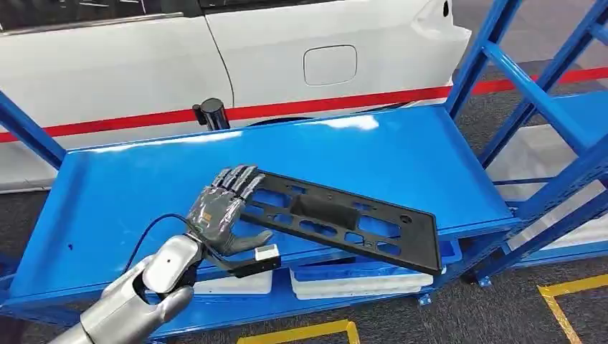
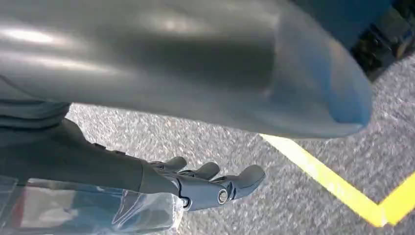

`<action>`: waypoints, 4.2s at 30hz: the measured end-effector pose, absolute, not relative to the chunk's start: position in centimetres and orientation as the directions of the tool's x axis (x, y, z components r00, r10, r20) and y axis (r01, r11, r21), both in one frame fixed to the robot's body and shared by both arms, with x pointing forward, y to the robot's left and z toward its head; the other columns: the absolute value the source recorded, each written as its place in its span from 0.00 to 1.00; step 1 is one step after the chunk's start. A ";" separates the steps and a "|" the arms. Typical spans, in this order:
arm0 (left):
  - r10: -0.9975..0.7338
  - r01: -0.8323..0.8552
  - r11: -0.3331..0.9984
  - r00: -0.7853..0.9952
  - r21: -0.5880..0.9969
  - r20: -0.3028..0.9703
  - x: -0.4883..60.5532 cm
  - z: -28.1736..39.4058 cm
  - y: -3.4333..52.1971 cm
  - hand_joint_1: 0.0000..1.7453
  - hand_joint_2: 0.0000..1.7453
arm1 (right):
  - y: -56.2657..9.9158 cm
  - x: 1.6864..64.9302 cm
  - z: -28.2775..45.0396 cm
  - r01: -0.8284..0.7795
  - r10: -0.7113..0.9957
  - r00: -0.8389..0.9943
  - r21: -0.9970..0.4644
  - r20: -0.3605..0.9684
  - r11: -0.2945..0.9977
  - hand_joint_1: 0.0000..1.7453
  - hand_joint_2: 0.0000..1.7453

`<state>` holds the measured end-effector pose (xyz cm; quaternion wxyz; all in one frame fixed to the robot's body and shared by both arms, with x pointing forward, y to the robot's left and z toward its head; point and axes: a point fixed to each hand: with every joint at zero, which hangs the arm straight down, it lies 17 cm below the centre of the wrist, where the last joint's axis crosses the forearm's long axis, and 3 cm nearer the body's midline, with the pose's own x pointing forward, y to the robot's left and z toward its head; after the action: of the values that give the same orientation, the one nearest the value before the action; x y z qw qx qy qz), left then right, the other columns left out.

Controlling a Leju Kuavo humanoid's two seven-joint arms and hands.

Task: Take the parts from the cabinet and place them on the table.

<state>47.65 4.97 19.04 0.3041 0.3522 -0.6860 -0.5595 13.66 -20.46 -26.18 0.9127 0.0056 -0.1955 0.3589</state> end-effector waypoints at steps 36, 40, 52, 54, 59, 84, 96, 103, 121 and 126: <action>-0.827 -0.023 0.007 -0.563 1.000 -0.008 52.4 15.3 2.3 0.00 1.00 | -21.4 15.2 -25.9 -0.718 0.718 0.601 -0.159 0.350 0.678 0.00 0.00; -0.829 -0.003 -0.002 -0.559 1.000 -0.004 53.0 15.3 1.9 1.00 1.00 | -21.2 15.5 -25.8 -0.724 0.725 0.592 -0.163 0.353 0.670 0.00 0.00; -0.837 0.034 -0.011 -0.547 0.999 0.010 53.7 14.3 1.9 1.00 1.00 | -21.4 15.5 -25.9 -0.742 0.746 0.574 -0.172 0.338 0.648 0.00 0.00; -0.837 0.030 -0.007 -0.546 1.000 0.010 53.9 14.7 1.9 1.00 1.00 | -21.3 15.6 -25.8 -0.743 0.747 0.571 -0.173 0.340 0.647 0.00 0.00; -0.844 0.024 -0.008 -0.536 1.000 0.007 54.4 14.9 2.3 1.00 1.00 | -21.1 15.7 -25.8 -0.751 0.754 0.562 -0.173 0.341 0.638 0.00 0.00; -0.581 0.226 0.606 -0.530 0.763 0.618 48.8 17.6 -0.6 1.00 1.00 | -21.6 13.1 -26.5 -0.735 0.744 0.587 -0.175 0.321 0.655 0.00 0.00; -0.243 0.384 0.795 -0.508 0.470 0.826 40.6 18.8 -1.3 1.00 1.00 | -21.8 12.0 -26.7 -0.686 0.697 0.635 -0.172 0.333 0.707 0.00 0.00; -0.091 0.432 0.845 -0.464 0.316 0.881 37.4 19.0 -0.3 1.00 1.00 | -21.9 11.4 -26.9 -0.655 0.668 0.666 -0.169 0.332 0.737 0.00 0.00; 0.065 0.423 0.894 -0.445 0.146 0.893 34.6 19.9 1.9 1.00 0.00 | -22.0 11.4 -26.9 -0.618 0.637 0.695 -0.176 0.332 0.766 0.00 0.00; 0.056 0.377 0.918 -0.432 0.124 0.900 34.9 19.5 3.2 1.00 0.00 | -21.9 11.3 -26.9 -0.612 0.632 0.703 -0.175 0.328 0.771 0.00 0.00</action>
<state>34.92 3.17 19.49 0.5169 -0.1302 -0.8317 -0.1556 11.29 -21.91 -26.91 0.9223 -0.0266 -0.1874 0.3370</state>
